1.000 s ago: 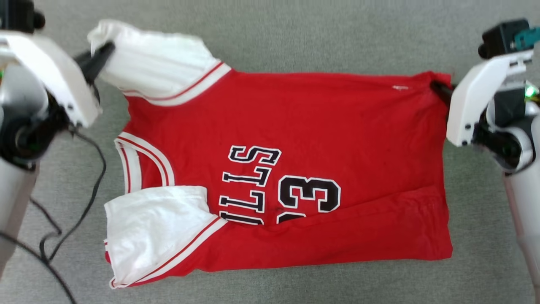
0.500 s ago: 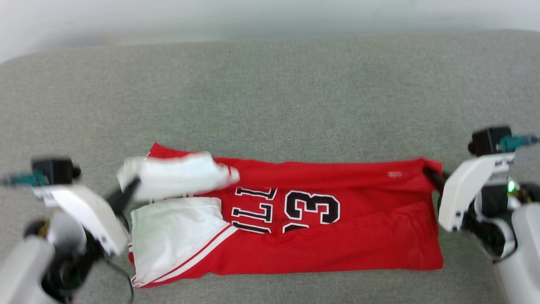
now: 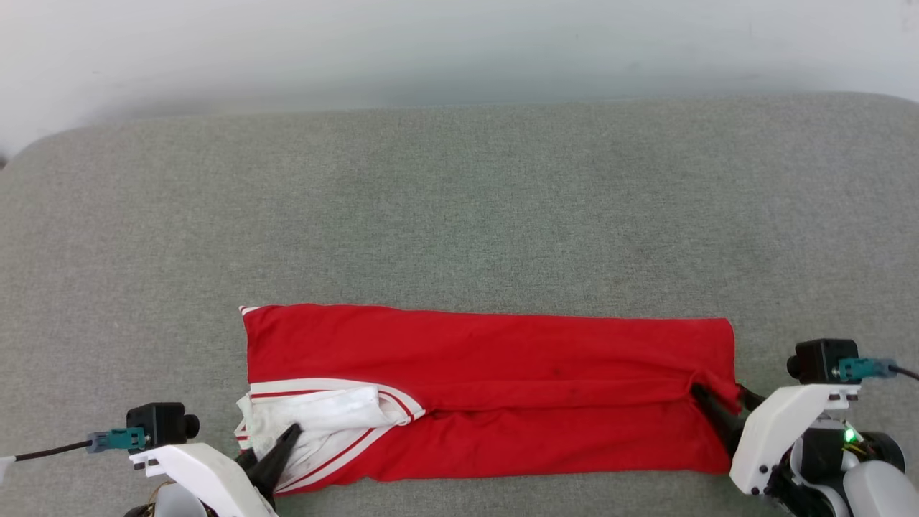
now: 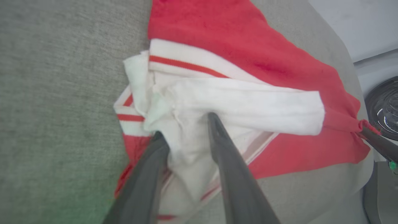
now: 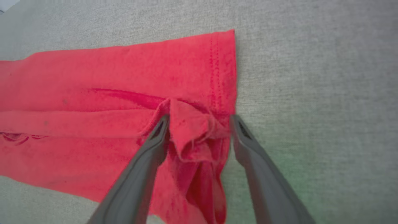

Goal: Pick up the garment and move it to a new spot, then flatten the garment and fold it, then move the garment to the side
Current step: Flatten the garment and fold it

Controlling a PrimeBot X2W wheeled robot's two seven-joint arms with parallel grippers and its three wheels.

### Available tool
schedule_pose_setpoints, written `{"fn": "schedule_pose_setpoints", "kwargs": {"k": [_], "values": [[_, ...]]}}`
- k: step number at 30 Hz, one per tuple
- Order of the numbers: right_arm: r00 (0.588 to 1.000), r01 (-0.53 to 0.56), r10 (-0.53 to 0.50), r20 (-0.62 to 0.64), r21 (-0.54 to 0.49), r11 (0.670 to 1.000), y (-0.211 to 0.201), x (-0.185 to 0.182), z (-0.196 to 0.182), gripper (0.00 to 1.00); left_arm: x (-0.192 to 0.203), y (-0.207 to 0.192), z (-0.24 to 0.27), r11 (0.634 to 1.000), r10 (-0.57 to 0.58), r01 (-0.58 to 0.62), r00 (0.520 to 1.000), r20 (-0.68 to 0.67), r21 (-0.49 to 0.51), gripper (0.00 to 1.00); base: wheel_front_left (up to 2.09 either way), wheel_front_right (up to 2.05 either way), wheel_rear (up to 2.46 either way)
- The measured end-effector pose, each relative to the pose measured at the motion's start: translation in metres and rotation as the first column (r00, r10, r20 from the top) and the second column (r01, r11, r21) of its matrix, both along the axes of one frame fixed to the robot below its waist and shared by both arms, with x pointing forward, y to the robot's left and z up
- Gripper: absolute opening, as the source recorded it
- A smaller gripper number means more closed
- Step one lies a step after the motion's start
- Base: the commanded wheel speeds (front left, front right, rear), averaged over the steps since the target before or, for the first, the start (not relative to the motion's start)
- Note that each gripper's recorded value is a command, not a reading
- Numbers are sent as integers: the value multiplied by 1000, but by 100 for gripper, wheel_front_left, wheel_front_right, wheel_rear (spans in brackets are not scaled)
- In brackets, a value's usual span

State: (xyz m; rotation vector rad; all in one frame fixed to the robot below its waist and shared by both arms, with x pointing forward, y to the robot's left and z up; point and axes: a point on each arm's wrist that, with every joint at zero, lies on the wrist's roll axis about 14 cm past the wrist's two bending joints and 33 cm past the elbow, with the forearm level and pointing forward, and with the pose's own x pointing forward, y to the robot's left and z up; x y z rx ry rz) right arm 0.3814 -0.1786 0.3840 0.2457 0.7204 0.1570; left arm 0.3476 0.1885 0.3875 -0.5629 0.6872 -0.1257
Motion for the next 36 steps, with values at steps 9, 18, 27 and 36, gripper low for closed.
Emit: {"fn": "schedule_pose_setpoints", "kwargs": {"k": [9, 18, 27, 36], "values": [[977, 73, -82, 196, 51, 996, -3, -2, 32, 100, 21, 1, 41, 987, -16, -29, 959, 285, 156, 100, 0, 0, 0], [962, 119, -121, 244, 22, 993, -30, -2, 67, 100, 38, -4, 110, 967, 2, -147, 819, 574, 206, 100, 0, 0, 0], [993, 99, -93, 67, -84, 992, -56, -5, 66, 100, 38, 9, 164, 933, 13, -273, 678, 735, 235, 100, 0, 0, 0], [993, -11, 1, -117, -85, 996, -23, 5, 35, 100, 34, 16, 169, 909, 15, -327, 647, 762, 260, 100, 0, 0, 0]]}}
